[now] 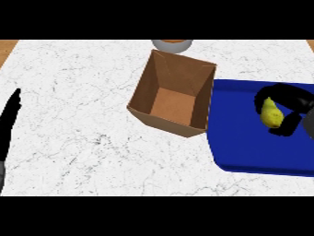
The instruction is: Pick the pear from the tray and place it in the cardboard box
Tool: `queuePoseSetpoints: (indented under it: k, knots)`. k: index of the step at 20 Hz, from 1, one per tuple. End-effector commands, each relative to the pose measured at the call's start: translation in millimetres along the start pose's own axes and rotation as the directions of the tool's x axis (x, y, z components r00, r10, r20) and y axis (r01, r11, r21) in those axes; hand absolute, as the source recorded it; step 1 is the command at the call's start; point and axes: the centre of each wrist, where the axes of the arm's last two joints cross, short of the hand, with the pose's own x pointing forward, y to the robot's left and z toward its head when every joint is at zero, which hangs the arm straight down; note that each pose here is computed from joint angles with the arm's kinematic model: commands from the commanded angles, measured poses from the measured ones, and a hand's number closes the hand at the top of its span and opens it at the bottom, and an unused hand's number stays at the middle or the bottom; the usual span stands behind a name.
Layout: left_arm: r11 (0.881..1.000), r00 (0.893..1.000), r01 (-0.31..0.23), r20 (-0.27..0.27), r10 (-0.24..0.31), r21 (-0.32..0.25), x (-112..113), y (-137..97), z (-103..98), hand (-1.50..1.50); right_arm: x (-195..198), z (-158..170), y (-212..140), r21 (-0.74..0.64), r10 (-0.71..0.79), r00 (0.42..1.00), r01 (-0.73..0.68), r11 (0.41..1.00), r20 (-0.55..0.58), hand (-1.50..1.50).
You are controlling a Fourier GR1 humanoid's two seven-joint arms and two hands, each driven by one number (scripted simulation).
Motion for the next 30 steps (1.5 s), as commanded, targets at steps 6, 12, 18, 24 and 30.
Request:
queuePoseSetpoints:
  k: [6, 12, 18, 24, 30]
  knots:
    - [1.0, 1.0, 0.004, -0.011, -0.004, 0.0, -3.6, -5.9, 5.7, 0.0, -1.0, 17.3, -65.6, -0.381, 0.219, 0.976, -0.209, 0.901, -0.019, 1.5]
    - [1.0, 1.0, -0.002, -0.028, 0.002, 0.015, -14.2, -6.0, 3.7, 0.0, 22.6, 5.7, -87.1, -0.593, 0.268, 0.953, -0.135, 0.794, 0.142, 1.5]
    - [1.0, 1.0, 0.007, -0.014, -0.007, 0.011, -3.6, 0.8, -6.1, 0.0, 54.0, 3.9, -120.8, -0.568, 0.257, 0.916, -0.039, 0.822, 0.309, 1.5]
    - [1.0, 1.0, -0.004, -0.016, 0.004, 0.017, -5.7, -11.9, 4.3, 0.0, 103.9, -15.4, -131.0, -0.491, 0.093, 0.896, 0.148, 0.858, 0.433, 1.5]
    - [1.0, 1.0, 0.005, -0.01, -0.005, 0.015, -13.9, 5.1, 10.2, 0.0, 179.6, -52.7, -142.9, -0.449, -0.009, 0.904, 0.221, 0.866, 0.428, 1.5]
